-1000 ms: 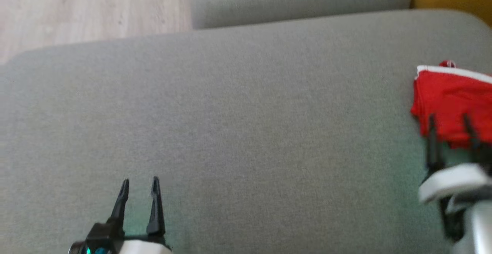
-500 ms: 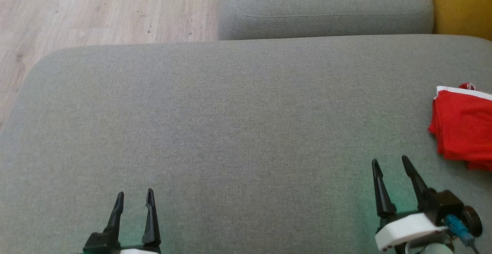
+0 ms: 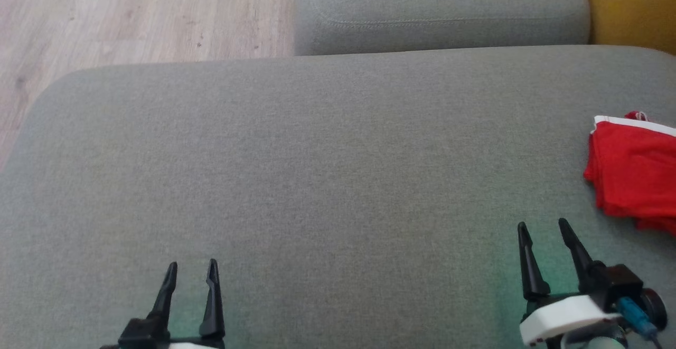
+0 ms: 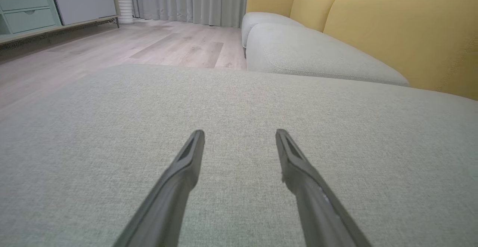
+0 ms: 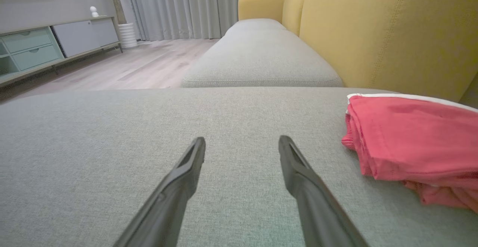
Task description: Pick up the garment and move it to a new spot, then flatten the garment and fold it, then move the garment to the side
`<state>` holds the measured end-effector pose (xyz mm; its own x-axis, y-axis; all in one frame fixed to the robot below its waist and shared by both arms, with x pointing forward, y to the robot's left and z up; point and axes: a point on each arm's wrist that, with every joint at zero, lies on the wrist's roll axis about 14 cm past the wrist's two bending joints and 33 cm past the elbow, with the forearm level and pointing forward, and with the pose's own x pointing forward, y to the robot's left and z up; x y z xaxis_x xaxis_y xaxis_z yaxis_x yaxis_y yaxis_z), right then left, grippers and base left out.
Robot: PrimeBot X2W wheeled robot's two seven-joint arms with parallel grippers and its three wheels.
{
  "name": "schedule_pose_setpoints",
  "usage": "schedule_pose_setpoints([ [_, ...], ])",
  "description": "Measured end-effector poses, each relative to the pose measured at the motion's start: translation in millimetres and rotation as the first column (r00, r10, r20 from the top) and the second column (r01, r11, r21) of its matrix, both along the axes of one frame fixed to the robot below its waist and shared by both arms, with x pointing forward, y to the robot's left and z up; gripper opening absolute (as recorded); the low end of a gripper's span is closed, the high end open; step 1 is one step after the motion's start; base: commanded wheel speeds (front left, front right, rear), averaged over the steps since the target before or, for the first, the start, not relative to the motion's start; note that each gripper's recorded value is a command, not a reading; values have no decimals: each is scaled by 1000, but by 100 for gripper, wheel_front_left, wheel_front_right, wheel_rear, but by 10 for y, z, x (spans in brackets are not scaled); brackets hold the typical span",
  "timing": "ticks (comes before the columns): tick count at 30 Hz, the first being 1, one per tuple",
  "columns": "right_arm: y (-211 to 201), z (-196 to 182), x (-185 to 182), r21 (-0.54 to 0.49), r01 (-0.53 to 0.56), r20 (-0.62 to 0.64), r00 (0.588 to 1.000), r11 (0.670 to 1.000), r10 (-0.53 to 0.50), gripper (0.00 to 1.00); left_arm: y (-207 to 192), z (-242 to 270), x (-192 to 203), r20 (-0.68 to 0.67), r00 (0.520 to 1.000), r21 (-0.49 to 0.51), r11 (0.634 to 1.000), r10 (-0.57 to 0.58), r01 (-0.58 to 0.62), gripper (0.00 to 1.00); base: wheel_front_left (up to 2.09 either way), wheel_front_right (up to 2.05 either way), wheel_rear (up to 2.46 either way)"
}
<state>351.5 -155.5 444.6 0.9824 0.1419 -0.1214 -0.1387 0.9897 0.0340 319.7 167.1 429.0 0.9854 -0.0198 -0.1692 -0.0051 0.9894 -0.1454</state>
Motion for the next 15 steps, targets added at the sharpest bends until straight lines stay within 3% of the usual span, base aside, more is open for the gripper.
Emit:
schedule_pose_setpoints([
  [1,7,5,-3,1,-2,2,1000,1000,2,0,-7,1,2,0,1000,1,1000,-3,3,0,0,0,0],
  [6,-6,-266,-149,8,5,-92,996,1000,-5,0,5,-256,-146,-92,996,-9,1000,4,-5,0,0,0,0],
  [15,-63,-283,-155,105,61,-122,991,993,-48,0,38,-287,-149,-120,992,-100,994,36,-48,0,0,0,0],
])
